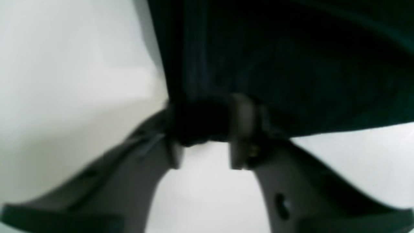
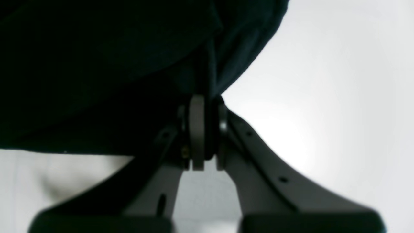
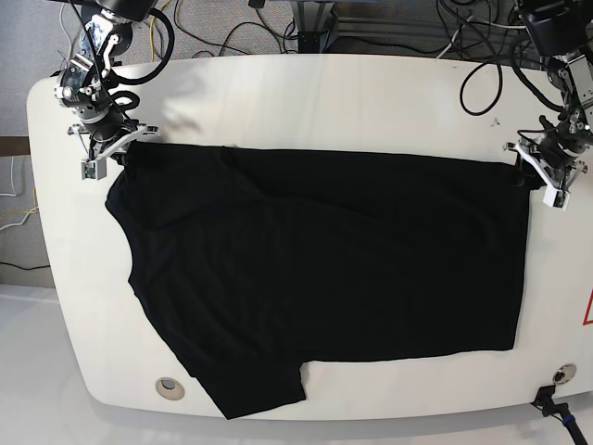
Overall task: Fold the T-shirt properly
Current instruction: 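Drag the held shoulder edge toward the robot with both grippers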
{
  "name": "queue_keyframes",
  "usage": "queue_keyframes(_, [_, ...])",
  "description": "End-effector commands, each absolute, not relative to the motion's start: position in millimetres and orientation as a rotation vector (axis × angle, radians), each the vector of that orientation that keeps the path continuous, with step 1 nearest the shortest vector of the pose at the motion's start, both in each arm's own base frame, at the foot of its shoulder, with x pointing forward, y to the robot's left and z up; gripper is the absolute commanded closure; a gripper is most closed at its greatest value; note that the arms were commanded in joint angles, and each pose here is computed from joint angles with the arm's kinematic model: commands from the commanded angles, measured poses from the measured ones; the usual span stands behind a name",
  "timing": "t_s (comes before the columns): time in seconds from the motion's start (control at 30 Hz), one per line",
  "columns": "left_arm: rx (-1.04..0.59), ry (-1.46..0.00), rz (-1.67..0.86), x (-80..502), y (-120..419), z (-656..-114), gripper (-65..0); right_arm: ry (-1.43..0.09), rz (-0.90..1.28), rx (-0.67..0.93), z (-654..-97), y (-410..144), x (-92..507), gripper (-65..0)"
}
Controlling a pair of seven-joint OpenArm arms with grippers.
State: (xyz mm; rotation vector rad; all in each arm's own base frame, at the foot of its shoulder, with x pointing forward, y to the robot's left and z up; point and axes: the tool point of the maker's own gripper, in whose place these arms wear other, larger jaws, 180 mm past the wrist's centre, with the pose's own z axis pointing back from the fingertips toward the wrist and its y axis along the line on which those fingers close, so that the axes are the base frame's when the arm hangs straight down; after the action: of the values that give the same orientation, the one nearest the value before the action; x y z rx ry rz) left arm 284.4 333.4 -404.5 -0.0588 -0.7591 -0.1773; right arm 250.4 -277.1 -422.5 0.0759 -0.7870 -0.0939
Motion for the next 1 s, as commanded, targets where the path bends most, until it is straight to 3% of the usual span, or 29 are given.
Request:
queue_keyframes(0.0, [-0.046,-0.808,-0.186,294.6,339.2,-389.0,-11.0,-0.802,-0.067,0.07,-415.1,-278.2,254.0,0.0])
queue_keyframes(0.07, [-0.046,-0.808,-0.186,294.6,339.2,-389.0,-6.3,-0.812,-0.037,0.071,-410.0,-275.4,253.2,0.0])
queue_keyframes(0.3, [-0.046,-0.804,-0.185,293.2,339.2,-390.1,-5.8,-0.824,-0.035,0.079,-407.1,-265.3,250.5,0.0])
queue_keyframes(0.4, [-0.047,-0.788,-0.185,287.6,339.3,-394.3,0.0,-0.821,-0.037,0.08,-408.1,-264.4,249.7,0.0])
queue_keyframes(0.53, [-0.047,-0.758,-0.187,275.7,339.7,-402.0,0.0,-0.795,-0.039,0.082,-414.5,-264.1,238.6,0.0])
queue_keyframes(0.97, [0.001,-0.547,-0.241,154.6,346.8,-424.9,0.0,-0.618,0.032,0.008,-420.0,-266.8,143.8,0.0])
